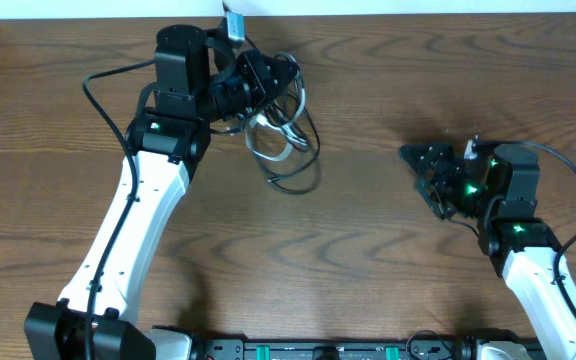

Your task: Untangle cables

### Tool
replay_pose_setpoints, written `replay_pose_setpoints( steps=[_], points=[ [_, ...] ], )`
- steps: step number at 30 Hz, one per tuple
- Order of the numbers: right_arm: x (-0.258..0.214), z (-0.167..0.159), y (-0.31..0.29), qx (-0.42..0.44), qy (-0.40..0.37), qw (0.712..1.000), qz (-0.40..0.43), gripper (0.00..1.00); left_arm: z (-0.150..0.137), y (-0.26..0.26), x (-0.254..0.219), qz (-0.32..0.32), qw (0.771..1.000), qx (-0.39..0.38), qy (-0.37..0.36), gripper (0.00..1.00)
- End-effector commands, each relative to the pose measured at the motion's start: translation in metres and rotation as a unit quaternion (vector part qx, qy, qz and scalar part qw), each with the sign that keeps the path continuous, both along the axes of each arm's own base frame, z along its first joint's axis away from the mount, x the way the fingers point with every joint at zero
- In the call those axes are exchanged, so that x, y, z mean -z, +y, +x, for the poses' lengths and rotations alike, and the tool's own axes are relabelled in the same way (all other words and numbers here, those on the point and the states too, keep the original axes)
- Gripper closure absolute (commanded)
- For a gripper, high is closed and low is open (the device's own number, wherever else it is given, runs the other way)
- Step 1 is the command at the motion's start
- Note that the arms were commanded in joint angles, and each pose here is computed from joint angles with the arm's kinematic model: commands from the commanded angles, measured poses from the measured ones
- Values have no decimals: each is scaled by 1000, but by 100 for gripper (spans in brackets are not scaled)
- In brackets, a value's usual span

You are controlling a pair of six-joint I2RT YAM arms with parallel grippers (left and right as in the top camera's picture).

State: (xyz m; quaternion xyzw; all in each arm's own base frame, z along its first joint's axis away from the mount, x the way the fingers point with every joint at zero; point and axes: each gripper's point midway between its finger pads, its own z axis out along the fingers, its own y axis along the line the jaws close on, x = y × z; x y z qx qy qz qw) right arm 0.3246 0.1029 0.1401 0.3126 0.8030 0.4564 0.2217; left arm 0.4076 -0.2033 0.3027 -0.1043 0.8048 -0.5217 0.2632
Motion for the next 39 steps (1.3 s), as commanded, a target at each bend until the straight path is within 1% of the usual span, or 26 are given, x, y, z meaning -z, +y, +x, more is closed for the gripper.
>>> replay_pose_setpoints(
  steps=[1,4,8,12,15,18,23,24,26,30,32,36,39],
  points=[
    [-16,-2,13,-61,-57,997,7,1,-10,-8,-20,-19,999,34,-18,92],
    [-34,0,20,-104,-128,986,-5,1,-12,-9,-21,-28,999,38,-8,92],
    [-58,-4,33,-176,-233,956,-28,1,-14,-11,-22,-47,998,38,15,92],
    [-66,-9,43,-210,-279,936,-43,1,-18,-15,-23,-59,997,45,31,92],
    [-71,-12,53,-232,-313,919,-58,1,-27,-26,-24,-63,995,68,35,92],
    [-76,-15,61,-245,-332,909,-59,1,-33,-36,-25,-63,994,80,35,92],
    [-84,-23,81,-278,-383,878,-79,1,-40,-52,-33,-67,992,102,14,92],
    [-83,-24,85,-282,-390,873,-87,3,-41,-54,-34,-68,992,105,10,92],
    [-82,-23,89,-281,-392,871,-95,5,-43,-57,-35,-68,992,109,8,92],
    [-83,-22,93,-278,-396,869,-101,5,-48,-64,-35,-69,990,121,9,92],
    [-86,-22,94,-278,-405,865,-100,11,-53,-70,-35,-68,989,131,8,92],
    [-88,-22,94,-277,-409,864,-101,20,-59,-77,-35,-65,988,143,3,92],
    [-90,-21,94,-275,-415,861,-102,22,-62,-79,-34,-62,987,150,2,92]
  ],
)
